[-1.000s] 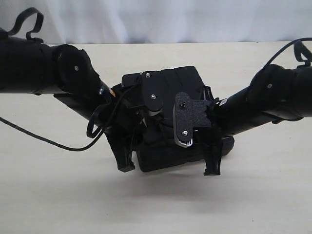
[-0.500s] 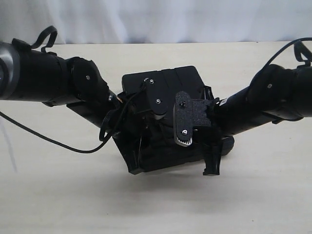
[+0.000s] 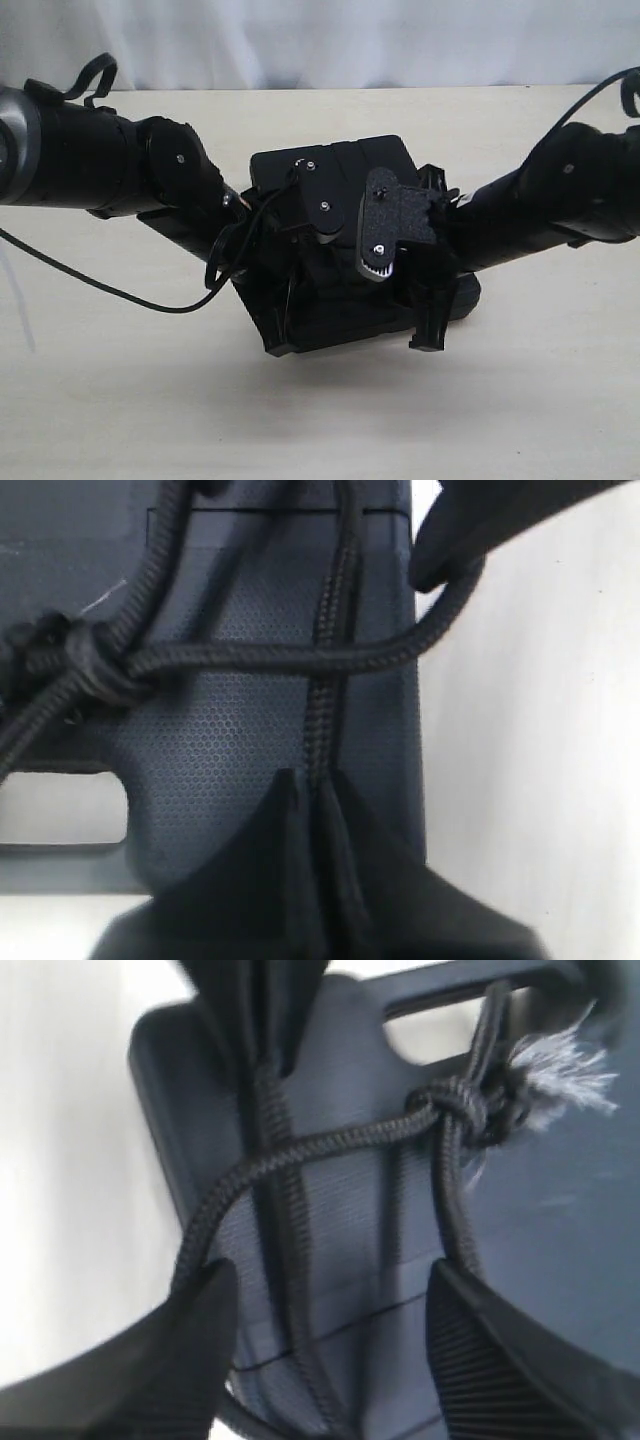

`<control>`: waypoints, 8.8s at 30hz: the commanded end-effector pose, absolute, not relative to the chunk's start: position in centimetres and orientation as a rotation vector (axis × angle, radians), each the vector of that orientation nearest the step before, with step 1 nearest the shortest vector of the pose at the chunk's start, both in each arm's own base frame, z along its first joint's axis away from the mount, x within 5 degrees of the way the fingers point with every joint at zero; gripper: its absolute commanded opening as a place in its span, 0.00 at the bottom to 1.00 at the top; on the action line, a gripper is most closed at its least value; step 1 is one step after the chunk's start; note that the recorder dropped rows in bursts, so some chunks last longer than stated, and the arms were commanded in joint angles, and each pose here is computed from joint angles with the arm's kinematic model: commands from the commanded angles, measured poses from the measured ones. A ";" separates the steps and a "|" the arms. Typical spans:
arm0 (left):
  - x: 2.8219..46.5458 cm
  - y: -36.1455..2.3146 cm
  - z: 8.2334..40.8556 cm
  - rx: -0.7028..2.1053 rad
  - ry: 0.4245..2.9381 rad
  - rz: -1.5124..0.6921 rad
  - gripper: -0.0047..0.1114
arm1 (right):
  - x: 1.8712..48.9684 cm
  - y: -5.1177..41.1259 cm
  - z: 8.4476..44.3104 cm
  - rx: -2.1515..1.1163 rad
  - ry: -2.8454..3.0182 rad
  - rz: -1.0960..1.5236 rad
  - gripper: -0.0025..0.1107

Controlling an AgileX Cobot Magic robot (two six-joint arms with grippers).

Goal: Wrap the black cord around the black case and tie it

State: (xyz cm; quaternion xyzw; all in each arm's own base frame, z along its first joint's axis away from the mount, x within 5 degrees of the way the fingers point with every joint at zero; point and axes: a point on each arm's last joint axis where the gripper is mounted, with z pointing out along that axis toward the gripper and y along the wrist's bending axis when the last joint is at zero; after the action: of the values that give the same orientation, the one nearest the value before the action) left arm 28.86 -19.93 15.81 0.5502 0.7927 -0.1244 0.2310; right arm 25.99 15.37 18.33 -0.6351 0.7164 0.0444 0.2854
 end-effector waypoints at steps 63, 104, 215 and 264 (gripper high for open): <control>30.2 -14.2 37.4 0.866 1.706 -0.142 0.04 | 34.1 13.2 29.3 -0.812 2.240 0.679 0.41; 29.9 -14.3 37.0 0.934 1.730 -0.140 0.15 | 34.5 16.6 31.0 -1.138 1.730 0.448 0.06; 39.2 -3.0 13.3 -0.287 2.708 -0.342 0.04 | 34.2 -14.0 20.2 0.575 2.246 0.171 0.06; 17.5 -1.1 32.6 0.021 2.286 -0.093 0.04 | 20.8 1.4 30.6 -0.223 2.563 -0.074 0.06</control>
State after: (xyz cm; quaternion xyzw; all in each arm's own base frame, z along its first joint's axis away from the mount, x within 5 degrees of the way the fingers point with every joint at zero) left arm 20.46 -1.16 32.10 0.0120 0.9250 -0.0342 0.3781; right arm 22.76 0.81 30.73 -0.0671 0.9647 -0.0284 0.2530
